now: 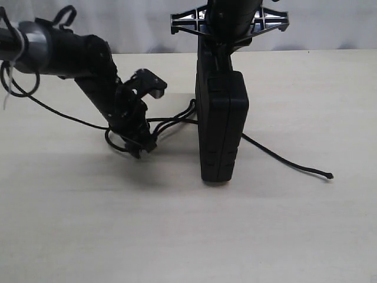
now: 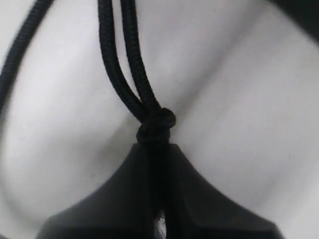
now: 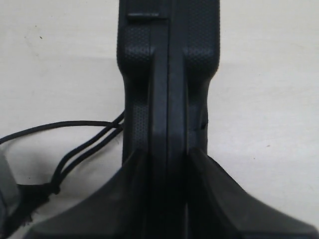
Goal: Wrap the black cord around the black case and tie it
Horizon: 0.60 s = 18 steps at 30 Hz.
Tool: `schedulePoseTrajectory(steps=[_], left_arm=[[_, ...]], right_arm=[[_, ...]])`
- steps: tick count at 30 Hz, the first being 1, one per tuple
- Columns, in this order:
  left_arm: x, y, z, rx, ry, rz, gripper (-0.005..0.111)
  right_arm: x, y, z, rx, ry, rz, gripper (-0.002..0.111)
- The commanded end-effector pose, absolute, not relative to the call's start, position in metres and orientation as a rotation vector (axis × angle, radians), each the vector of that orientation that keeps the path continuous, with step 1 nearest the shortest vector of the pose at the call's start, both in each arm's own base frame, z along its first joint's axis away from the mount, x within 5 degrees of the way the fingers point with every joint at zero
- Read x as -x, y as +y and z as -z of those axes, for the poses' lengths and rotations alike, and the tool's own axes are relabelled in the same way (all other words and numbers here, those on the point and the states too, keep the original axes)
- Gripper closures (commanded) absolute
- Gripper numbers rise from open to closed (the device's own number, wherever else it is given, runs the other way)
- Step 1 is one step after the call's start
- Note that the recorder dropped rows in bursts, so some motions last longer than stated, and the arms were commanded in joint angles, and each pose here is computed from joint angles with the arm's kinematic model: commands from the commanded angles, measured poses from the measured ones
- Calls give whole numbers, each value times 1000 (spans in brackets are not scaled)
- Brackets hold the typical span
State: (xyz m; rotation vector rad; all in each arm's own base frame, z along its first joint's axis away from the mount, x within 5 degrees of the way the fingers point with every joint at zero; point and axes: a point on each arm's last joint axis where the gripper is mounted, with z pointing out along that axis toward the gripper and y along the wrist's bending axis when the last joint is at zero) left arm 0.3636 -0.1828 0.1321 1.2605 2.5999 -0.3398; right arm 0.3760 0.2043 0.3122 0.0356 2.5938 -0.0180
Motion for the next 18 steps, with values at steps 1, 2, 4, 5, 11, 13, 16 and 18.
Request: schedulePoseTrajectory(steps=[1, 2, 4, 5, 11, 13, 16, 18], left_arm=[[-367, -164, -164, -1241, 2565, 327, 107], [-366, -160, -167, -1266, 2565, 332, 107], [-365, -152, -173, -1305, 2554, 335, 107], [-365, -149, -176, -1312, 2549, 333, 107], [-367, -138, -197, -1298, 2468, 353, 107], [-368, -135, -207, -1274, 2412, 424, 107], [-369, -127, -223, -1231, 2315, 572, 107], [-367, -123, -230, -1276, 2239, 646, 107]], right_arm=[[-376, 203, -320, -31, 2563, 11, 104], [-376, 203, -320, -31, 2563, 11, 104], [-376, 203, -320, -31, 2563, 11, 104], [-376, 203, -320, -31, 2563, 11, 104], [-376, 203, -320, -31, 2563, 11, 104], [-376, 203, -320, -31, 2563, 11, 104], [-376, 203, -320, -31, 2563, 11, 104], [-376, 203, -320, -31, 2563, 11, 104]])
